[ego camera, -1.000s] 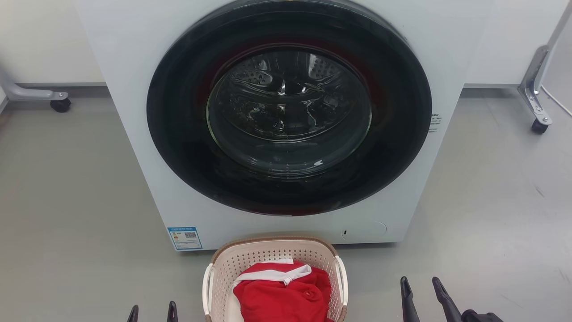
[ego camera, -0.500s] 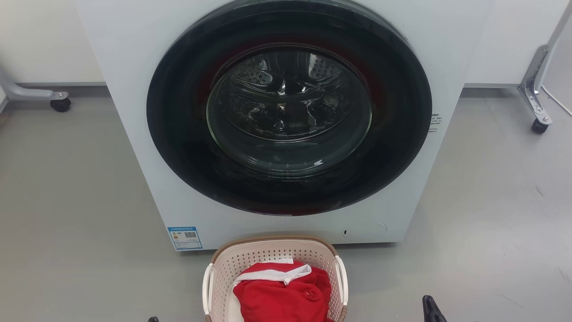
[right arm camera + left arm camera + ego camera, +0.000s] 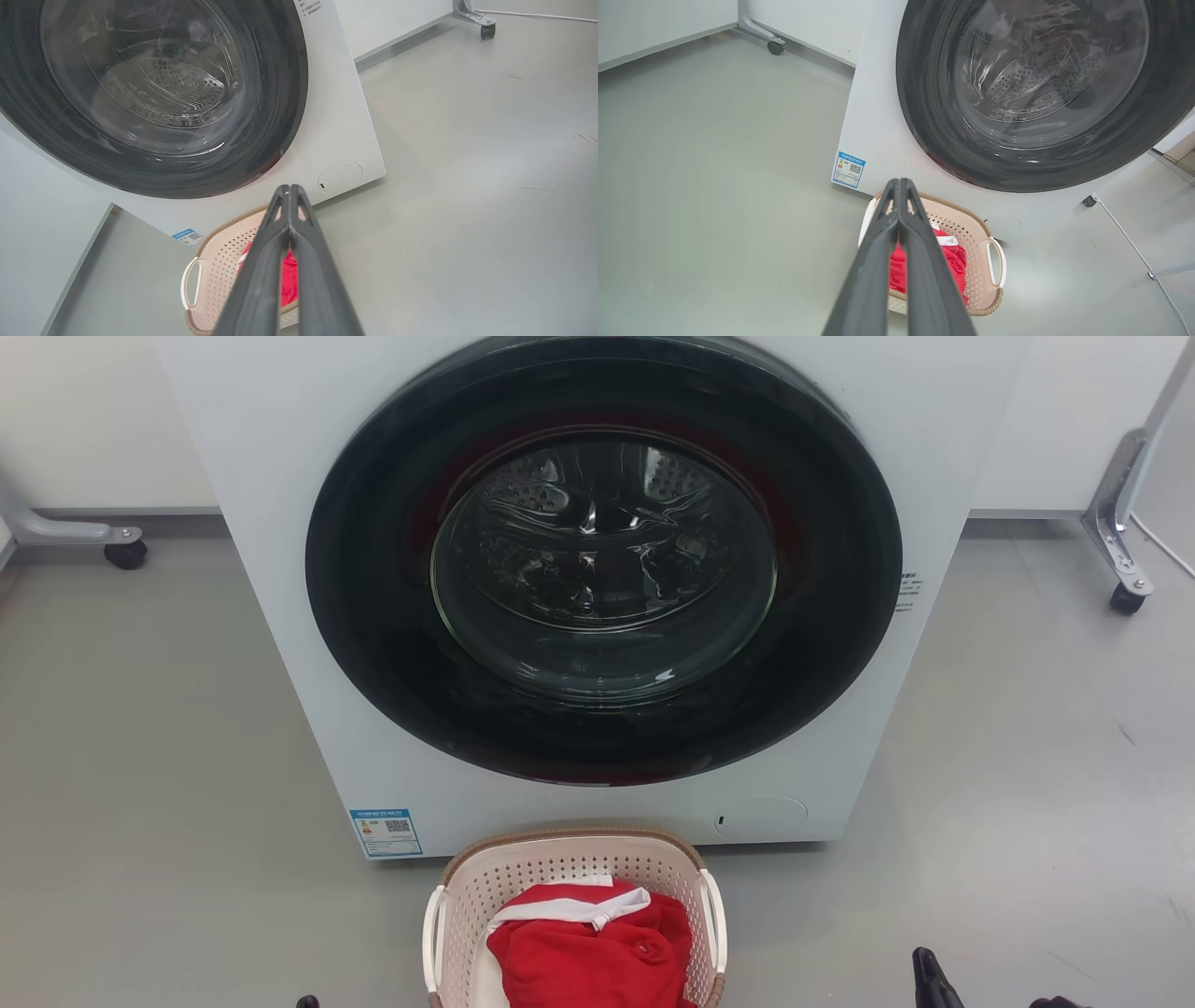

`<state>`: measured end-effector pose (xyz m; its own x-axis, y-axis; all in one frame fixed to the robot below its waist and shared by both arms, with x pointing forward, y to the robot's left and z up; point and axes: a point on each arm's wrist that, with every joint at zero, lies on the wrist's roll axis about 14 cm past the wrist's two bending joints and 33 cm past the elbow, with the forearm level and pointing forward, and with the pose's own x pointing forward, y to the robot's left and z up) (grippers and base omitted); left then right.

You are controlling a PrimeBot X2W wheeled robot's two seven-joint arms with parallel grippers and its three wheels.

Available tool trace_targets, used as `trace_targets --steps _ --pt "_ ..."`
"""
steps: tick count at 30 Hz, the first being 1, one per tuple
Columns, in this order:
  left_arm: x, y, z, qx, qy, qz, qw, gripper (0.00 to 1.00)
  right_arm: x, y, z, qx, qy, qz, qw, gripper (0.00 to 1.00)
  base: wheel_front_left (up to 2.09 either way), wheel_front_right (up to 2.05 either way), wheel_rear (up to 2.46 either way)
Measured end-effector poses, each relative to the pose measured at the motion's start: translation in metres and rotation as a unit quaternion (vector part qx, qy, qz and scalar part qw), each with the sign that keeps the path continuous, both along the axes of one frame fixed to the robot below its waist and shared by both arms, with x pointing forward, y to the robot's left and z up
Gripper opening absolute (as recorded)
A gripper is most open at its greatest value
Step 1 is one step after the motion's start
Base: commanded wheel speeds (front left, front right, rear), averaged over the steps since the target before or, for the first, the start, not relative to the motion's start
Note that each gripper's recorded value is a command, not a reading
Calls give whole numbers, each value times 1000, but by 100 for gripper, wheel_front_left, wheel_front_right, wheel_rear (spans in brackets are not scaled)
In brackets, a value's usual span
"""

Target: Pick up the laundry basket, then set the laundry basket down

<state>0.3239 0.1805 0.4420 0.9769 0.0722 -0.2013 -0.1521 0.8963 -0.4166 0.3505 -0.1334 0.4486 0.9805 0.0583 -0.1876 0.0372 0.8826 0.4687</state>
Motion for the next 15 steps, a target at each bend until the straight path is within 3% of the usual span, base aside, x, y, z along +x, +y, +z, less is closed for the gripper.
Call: trace_targets --steps 15 --pt "9 4 -1 -106 9 22 994 0 7 -15 0 101 19 -33 994 0 0 0 0"
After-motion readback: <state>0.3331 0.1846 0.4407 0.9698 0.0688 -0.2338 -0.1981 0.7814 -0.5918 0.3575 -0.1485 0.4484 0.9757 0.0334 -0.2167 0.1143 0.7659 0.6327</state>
